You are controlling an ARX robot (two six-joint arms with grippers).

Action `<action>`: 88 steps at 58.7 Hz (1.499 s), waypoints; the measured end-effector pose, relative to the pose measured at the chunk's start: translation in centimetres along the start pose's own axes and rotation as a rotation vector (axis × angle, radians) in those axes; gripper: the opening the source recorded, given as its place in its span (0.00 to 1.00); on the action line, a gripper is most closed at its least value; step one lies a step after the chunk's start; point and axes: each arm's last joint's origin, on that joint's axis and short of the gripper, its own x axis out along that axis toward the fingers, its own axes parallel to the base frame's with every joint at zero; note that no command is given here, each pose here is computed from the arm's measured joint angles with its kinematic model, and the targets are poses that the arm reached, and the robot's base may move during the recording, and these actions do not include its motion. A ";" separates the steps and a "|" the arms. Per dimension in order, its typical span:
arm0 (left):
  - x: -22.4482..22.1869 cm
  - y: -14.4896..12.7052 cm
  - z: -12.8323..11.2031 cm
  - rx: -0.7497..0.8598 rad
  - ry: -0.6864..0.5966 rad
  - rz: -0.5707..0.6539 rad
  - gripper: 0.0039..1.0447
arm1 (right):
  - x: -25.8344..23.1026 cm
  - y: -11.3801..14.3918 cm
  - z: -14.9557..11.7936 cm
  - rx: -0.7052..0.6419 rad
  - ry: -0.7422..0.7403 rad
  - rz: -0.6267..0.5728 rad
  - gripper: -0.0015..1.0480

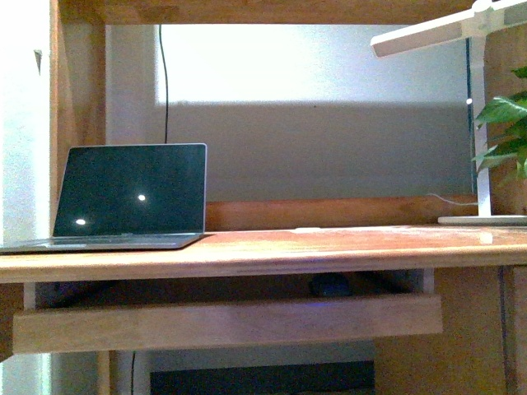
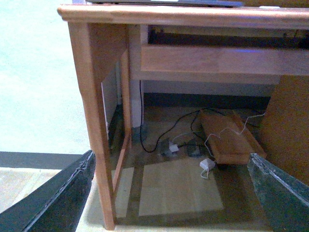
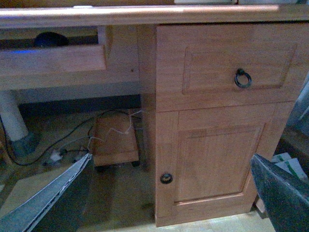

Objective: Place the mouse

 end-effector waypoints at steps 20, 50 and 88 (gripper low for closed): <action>0.0 0.0 0.0 -0.042 0.086 -0.010 0.93 | 0.0 0.0 0.0 0.000 0.000 0.000 0.93; 8.5 4.6 1.3 0.470 0.261 -0.279 0.93 | 0.0 0.0 0.0 0.000 0.000 0.000 0.93; 24.1 5.3 -2.7 1.276 -0.078 -0.439 0.93 | 0.0 0.0 0.0 0.000 0.000 0.000 0.93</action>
